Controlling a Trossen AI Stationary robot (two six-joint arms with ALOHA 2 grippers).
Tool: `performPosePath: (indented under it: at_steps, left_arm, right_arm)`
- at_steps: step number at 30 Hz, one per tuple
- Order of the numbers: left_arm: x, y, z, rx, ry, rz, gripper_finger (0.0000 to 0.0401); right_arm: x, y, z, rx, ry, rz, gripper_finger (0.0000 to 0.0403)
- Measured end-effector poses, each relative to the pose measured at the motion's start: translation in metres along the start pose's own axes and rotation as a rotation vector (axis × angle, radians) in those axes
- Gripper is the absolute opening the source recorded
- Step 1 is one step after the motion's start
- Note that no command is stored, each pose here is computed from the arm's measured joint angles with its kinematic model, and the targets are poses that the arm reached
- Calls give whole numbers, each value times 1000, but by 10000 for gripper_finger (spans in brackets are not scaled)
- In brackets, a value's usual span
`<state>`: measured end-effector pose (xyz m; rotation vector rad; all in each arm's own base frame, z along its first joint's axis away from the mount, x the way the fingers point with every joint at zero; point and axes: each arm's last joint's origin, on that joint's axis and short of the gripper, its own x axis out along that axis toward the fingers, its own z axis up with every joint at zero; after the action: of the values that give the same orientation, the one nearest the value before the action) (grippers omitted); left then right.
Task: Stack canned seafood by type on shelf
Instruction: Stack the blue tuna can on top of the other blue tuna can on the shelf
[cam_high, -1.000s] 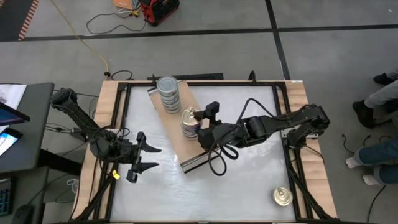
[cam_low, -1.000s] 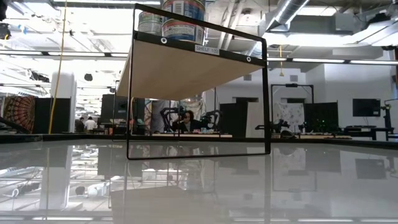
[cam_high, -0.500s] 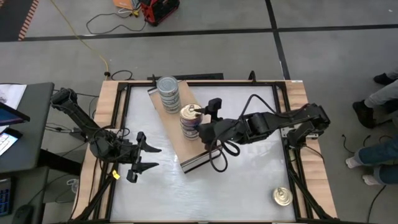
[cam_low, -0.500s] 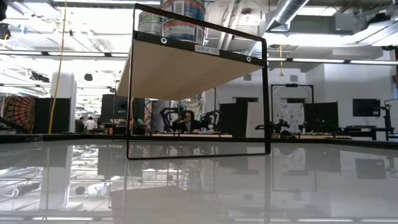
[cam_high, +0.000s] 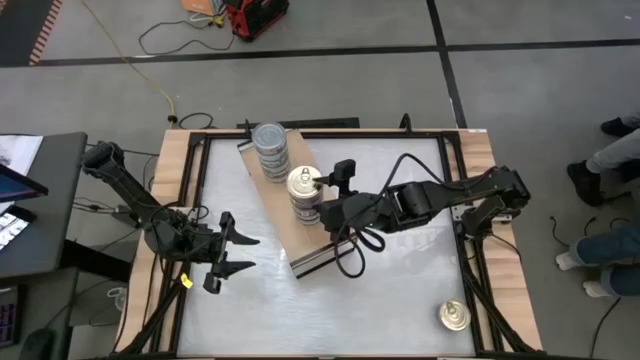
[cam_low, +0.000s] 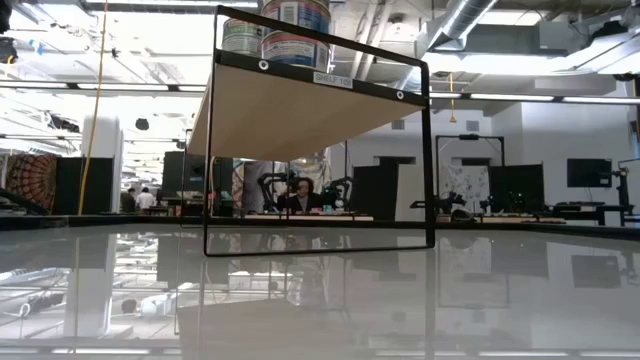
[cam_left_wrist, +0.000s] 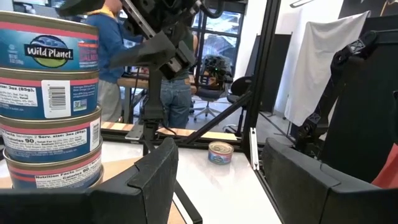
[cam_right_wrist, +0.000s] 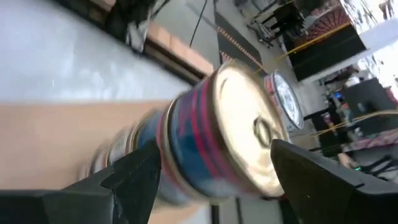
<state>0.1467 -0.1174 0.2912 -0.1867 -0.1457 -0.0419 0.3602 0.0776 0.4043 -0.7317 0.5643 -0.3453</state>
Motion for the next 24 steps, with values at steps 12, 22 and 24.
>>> performPosePath:
  at_steps: [12, 22, 24]
  left_arm:
    - [0, -1, 1, -7, -4, -38, 224]
    - [-1, -6, 0, 40, 2, -201, 224]
    - [-1, -6, 0, 58, -1, -214, 224]
  right_arm:
    - [-7, 2, 1, -26, 7, -6, 335]
    - [-59, 8, -21, 231, 136, 211, 335]
    - [-63, 14, -34, 308, 243, 314, 335]
